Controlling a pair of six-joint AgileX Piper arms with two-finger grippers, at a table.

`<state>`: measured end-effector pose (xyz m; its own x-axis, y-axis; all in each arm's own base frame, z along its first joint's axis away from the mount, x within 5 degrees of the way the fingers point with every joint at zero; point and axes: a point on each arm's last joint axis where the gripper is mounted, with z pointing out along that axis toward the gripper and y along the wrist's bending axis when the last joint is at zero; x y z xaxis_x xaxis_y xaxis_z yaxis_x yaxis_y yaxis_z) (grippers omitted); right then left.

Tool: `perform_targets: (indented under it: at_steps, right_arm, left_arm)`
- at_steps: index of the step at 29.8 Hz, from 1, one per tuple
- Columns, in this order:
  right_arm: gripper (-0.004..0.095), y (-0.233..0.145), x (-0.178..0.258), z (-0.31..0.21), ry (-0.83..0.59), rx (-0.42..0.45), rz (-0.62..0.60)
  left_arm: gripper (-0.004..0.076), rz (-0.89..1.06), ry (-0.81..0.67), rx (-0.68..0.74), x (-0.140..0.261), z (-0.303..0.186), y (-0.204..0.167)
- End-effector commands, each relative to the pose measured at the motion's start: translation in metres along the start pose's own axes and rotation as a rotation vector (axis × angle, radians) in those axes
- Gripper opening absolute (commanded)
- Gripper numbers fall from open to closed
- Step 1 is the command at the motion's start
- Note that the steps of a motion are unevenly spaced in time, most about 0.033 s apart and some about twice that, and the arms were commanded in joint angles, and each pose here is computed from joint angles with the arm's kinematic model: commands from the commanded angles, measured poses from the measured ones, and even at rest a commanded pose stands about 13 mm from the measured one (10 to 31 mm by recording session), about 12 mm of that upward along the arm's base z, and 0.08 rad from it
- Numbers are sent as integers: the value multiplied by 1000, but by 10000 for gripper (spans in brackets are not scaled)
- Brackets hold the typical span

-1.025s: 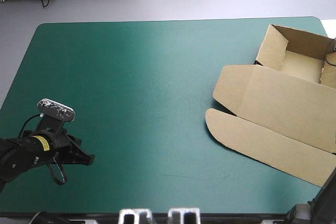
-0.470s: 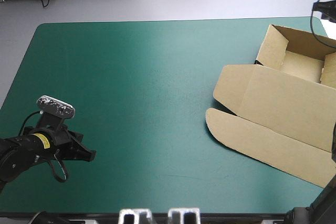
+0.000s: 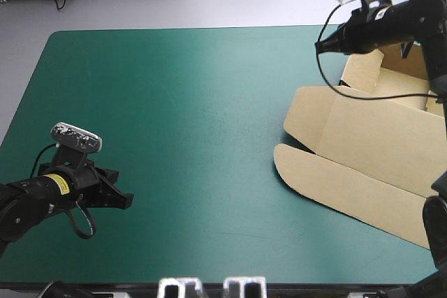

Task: Fold the box

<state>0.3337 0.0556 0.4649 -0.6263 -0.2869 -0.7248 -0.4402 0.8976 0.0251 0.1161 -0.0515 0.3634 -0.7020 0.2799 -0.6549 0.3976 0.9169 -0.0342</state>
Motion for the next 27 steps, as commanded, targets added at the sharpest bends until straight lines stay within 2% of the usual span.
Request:
perform_targets:
  at_steps: [1, 6, 11, 20, 27]
  right_arm:
    - [-19, 26, 18, -24, 25, 21, -82]
    - [-19, 42, 61, -26, 116, -45, -86]
    - [-19, 52, 108, -29, 185, -65, -61]
    - [-19, 69, 190, -34, 179, -67, -19]
    - [-19, 74, 231, -40, 134, -20, -33]
  left_arm:
    - [-10, -7, -94, 23, -10, -7, -2]
    - [-10, 2, -77, 16, -8, -4, -2]
    - [-10, 1, -26, 13, 2, 8, -1]
    - [-10, -12, 70, 27, 22, 29, -1]
    - [-10, -46, 76, 72, 26, 35, -5]
